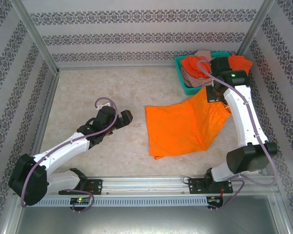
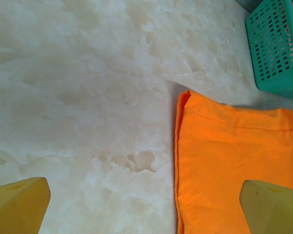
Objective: Fold and stack the shorts
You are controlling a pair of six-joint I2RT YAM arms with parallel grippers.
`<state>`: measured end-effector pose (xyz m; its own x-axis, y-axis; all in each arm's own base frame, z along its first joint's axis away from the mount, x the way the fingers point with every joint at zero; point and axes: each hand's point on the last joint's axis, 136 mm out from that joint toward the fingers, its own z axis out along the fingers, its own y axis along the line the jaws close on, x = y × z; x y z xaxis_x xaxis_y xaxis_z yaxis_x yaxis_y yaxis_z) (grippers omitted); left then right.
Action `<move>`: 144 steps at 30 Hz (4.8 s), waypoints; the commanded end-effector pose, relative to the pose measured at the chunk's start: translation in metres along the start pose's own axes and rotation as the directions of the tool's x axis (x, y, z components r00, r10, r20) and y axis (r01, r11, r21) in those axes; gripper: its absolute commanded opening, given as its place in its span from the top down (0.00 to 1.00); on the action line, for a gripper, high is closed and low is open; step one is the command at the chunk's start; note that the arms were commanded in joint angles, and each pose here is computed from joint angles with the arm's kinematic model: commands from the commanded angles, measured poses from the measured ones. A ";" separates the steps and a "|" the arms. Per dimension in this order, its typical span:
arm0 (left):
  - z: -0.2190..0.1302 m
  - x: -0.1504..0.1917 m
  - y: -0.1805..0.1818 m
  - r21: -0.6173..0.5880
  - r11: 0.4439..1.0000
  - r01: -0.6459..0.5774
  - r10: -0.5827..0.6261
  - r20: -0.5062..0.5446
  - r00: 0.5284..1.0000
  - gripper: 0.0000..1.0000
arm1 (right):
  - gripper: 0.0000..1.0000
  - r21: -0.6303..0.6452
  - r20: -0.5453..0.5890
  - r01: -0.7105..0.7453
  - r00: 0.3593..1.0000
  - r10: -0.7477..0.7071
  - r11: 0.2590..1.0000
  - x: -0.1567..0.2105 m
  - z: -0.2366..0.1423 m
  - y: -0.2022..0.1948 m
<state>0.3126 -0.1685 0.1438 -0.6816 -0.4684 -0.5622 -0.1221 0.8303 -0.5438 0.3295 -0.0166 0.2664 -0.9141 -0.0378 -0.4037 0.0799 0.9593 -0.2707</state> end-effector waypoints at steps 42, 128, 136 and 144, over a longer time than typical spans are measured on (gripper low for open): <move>-0.020 -0.018 0.017 0.028 0.994 0.109 -0.111 0.101 0.989 0.00 | 0.22 -0.701 -0.330 -0.261 0.944 0.023 0.663 0.064 0.049 0.339; -0.005 -0.019 0.057 0.008 0.983 0.183 -0.183 0.083 0.980 0.00 | 0.18 -0.136 0.075 -0.104 0.991 0.115 0.985 -0.191 0.234 0.046; -0.004 -0.017 0.060 -0.009 0.983 0.184 -0.183 0.077 0.980 0.00 | 0.37 -0.124 0.031 -0.125 0.991 0.130 0.984 -0.181 0.269 0.043; -0.005 -0.018 0.060 -0.010 0.983 0.184 -0.183 0.078 0.980 0.00 | 0.72 -0.161 0.044 -0.138 0.988 0.147 0.977 -0.185 0.275 0.050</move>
<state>0.3130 -0.1127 0.1205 -0.5936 -0.6295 -0.5013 -0.2437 0.7343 -0.6335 0.6059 -0.0313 0.0879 -0.8872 0.0659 -0.4567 0.1160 0.9898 -0.0826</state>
